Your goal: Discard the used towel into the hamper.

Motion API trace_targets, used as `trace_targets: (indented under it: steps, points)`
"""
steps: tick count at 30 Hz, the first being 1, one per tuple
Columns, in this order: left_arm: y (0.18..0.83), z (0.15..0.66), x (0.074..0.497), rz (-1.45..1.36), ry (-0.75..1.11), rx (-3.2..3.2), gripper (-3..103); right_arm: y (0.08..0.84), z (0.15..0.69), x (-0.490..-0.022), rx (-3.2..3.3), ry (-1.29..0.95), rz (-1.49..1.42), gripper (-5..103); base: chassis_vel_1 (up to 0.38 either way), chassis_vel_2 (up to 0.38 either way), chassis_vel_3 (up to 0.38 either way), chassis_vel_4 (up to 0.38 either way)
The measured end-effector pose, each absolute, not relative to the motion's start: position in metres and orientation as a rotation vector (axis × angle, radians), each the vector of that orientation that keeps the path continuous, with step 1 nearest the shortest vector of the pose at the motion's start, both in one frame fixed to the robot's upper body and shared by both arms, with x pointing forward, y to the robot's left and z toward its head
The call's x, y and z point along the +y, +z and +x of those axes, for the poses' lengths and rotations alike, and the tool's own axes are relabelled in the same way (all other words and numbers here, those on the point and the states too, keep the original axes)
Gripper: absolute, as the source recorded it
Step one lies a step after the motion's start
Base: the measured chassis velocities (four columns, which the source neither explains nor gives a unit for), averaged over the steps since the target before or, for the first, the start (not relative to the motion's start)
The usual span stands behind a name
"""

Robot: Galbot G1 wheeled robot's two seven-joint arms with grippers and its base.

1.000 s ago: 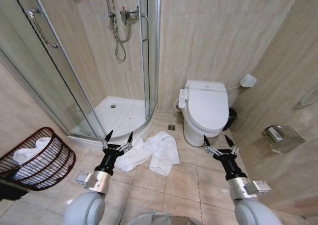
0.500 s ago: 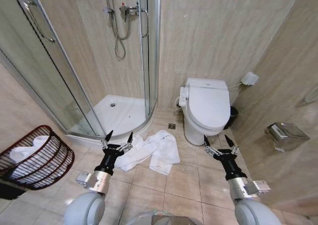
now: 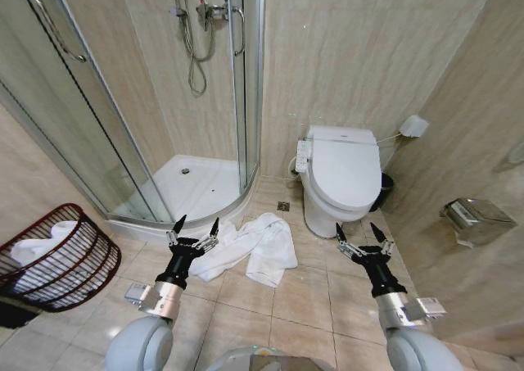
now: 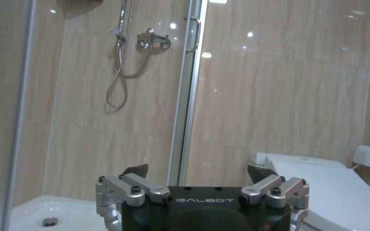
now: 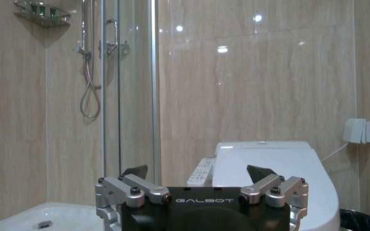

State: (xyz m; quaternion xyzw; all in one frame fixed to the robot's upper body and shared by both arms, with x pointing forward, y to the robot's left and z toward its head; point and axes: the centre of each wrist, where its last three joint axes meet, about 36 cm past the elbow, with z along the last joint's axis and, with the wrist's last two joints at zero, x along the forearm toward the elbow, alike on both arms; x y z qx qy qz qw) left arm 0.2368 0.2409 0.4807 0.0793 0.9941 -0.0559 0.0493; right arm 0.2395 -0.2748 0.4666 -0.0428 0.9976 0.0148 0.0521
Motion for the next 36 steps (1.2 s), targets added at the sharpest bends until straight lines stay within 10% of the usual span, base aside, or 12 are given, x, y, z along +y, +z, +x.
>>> trace_targets:
  steps: [36]
  points:
    - [0.4807,0.2368,0.2409,0.242,-0.170,3.029,100,0.4666,0.2395,-0.2748,3.034,0.045,-0.130,100,0.000,0.000,0.000,0.000]
